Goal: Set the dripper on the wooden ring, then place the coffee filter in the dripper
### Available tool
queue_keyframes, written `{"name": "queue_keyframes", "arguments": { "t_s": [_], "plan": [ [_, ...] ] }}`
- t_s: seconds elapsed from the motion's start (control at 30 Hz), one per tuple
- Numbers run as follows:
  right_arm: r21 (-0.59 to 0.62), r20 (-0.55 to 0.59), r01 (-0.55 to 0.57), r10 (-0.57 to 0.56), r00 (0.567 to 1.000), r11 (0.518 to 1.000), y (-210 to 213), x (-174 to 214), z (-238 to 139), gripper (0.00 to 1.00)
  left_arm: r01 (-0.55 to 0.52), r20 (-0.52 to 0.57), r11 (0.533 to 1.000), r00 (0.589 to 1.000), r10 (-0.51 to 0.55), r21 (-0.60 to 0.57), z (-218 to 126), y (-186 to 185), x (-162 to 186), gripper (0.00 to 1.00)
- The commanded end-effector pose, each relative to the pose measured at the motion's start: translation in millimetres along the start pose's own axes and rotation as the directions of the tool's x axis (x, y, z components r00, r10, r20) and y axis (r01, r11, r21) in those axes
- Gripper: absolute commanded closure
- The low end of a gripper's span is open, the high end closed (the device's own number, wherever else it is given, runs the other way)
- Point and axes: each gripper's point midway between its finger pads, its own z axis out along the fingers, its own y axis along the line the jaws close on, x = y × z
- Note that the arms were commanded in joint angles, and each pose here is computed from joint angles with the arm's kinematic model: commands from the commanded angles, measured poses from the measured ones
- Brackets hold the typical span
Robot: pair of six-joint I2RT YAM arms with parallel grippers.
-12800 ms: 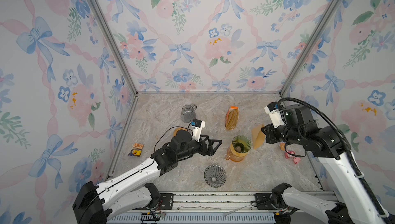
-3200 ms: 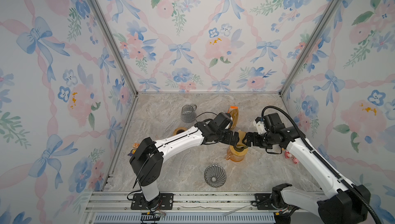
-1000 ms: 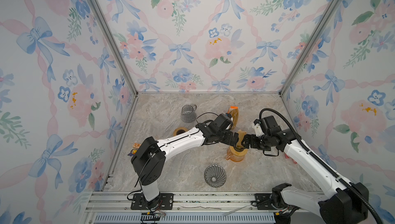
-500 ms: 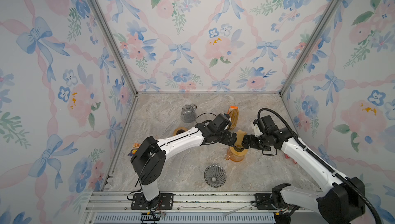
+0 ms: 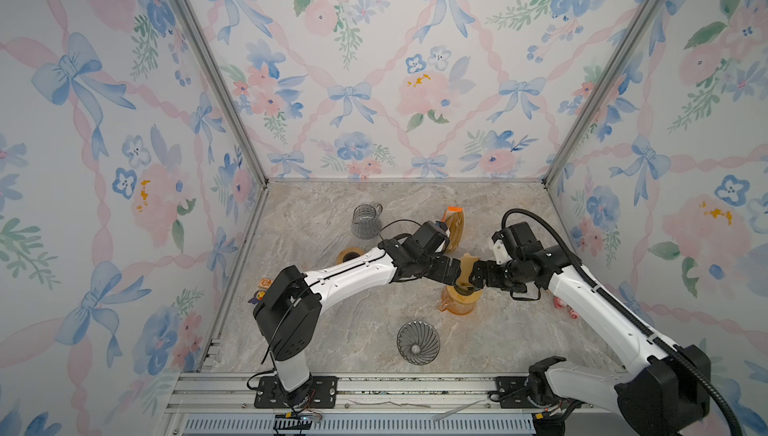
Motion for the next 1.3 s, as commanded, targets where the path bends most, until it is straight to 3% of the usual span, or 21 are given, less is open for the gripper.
{"name": "queue_keyframes", "arguments": {
  "t_s": [0.0,0.2,0.73,1.27],
  "plan": [
    [-0.064,0.019,-0.002,0.003,1.0,0.998,8,-7,-19,0.04,-0.044,0.046,0.998,0.998,0.042,0.043,-23,-11,-12,0.02],
    [-0.102,-0.026,0.006,-0.008,1.0,0.995,11,-6,-15,0.04,-0.063,0.054,0.997,0.997,0.061,0.048,-27,-10,-14,0.02],
    [-0.011,-0.077,-0.031,0.03,0.997,0.999,-12,11,7,0.04,-0.025,0.003,0.999,1.0,0.025,-0.032,3,16,-4,0.02],
    [-0.01,-0.068,-0.072,0.071,0.995,0.997,-18,16,17,0.04,-0.021,-0.005,0.999,1.0,0.021,-0.032,4,17,-1,0.02]
  ]
}}
